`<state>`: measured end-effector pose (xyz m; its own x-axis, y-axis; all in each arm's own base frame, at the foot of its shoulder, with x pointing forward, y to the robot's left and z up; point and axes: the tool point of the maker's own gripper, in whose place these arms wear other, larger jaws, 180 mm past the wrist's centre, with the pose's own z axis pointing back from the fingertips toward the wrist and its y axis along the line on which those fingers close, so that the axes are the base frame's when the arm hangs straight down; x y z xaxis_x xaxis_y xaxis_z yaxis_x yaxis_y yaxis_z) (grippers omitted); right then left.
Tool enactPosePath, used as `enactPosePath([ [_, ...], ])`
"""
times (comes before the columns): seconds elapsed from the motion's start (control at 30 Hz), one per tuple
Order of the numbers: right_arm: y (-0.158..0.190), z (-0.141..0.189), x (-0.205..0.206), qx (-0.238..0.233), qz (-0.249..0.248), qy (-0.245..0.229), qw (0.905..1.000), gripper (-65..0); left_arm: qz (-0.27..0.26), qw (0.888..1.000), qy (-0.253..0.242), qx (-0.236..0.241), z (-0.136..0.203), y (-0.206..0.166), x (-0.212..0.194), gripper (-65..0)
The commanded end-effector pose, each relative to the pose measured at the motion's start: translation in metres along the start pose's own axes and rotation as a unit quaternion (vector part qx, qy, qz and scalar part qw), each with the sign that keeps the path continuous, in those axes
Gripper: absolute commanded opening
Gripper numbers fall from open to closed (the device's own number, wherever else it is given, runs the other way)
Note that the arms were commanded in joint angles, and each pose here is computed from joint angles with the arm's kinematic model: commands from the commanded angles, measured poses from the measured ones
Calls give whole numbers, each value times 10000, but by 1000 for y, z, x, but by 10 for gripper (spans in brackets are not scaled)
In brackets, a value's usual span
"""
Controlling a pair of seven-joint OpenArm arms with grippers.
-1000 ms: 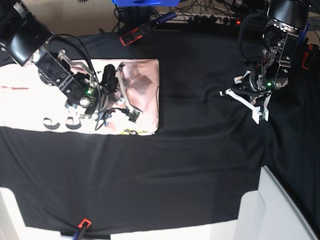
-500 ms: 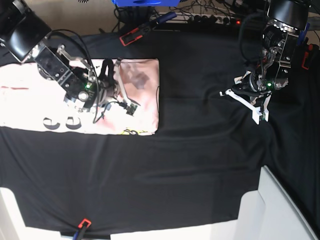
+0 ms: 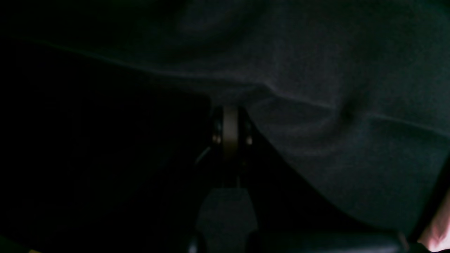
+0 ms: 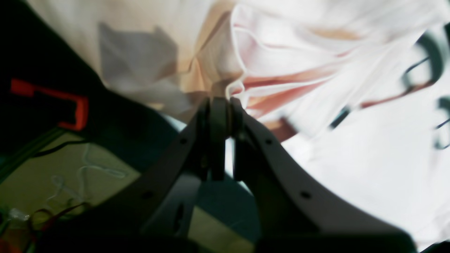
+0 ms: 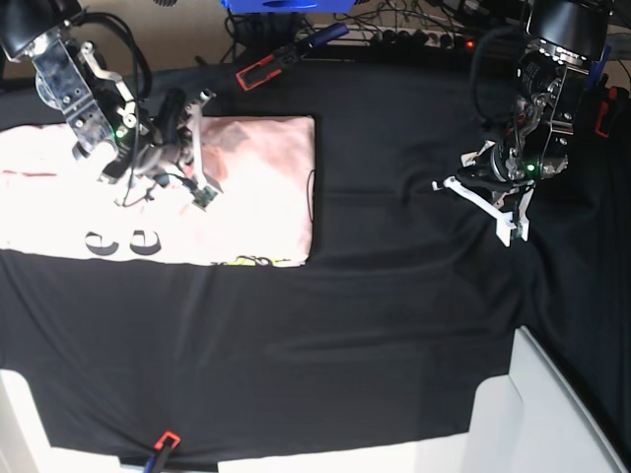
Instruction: Fold the T-shirt properly
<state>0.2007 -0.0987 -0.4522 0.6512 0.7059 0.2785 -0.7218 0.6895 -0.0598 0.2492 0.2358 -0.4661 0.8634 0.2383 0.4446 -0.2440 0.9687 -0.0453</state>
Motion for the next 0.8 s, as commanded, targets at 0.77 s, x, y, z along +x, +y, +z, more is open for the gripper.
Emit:
enactPosePath([
  [0.77, -12, 25, -33, -281, -1607, -258, 9863, -559, -61, 9997, -219, 32, 4, 4, 16, -650],
])
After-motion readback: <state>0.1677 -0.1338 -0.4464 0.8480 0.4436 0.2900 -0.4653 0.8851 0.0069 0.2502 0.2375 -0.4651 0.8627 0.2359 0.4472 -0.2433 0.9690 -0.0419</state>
